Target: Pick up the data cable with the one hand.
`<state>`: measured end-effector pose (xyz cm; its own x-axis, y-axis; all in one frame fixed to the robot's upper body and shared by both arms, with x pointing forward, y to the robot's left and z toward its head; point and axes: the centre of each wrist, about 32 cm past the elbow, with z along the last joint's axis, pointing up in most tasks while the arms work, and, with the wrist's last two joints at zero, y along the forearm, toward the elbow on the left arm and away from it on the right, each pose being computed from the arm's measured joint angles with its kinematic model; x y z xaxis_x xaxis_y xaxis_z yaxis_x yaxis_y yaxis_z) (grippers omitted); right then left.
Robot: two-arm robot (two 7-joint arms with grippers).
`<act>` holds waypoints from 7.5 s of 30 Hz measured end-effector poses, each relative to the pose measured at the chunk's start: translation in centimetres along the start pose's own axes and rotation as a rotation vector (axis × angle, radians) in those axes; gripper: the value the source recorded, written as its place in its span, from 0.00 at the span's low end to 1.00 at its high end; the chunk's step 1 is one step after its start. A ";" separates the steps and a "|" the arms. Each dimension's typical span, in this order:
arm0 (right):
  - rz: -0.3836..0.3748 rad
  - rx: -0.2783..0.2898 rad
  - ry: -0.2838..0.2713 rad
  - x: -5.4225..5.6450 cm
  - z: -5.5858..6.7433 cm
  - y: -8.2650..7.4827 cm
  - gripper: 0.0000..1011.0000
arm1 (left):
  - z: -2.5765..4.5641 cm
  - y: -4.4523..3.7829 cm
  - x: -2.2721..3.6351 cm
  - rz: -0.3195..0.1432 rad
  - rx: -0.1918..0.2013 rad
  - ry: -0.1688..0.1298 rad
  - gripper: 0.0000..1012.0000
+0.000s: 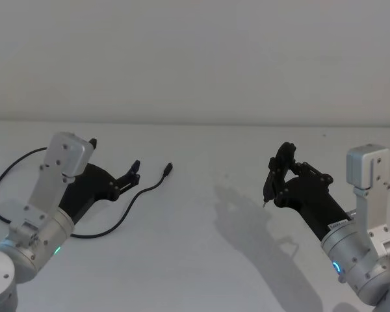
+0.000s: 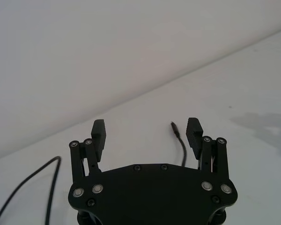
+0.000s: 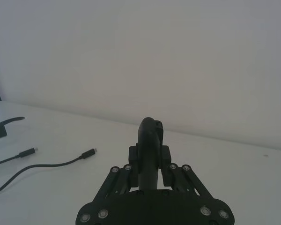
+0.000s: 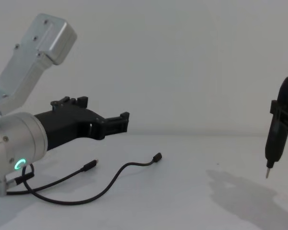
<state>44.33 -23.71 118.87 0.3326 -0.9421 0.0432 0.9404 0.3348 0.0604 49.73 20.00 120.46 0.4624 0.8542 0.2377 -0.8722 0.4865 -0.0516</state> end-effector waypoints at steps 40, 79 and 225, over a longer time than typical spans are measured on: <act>0.000 0.000 0.000 0.0 0.0 0.0 0.27 | -0.28 -3.11 1.98 -0.248 0.274 0.077 0.99; 0.000 0.000 0.000 0.0 0.0 0.0 0.27 | -0.59 -4.41 0.35 -0.233 0.356 0.111 0.99; 0.188 -0.004 -0.087 -0.6 -1.0 10.8 0.27 | -0.54 -4.54 3.08 -0.557 0.339 0.220 0.04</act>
<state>54.37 -19.51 118.48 0.4949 -0.8578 0.1389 0.8628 0.5041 0.0391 55.20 20.52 120.91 0.8468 0.5281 -0.0640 -0.4799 0.8104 0.3361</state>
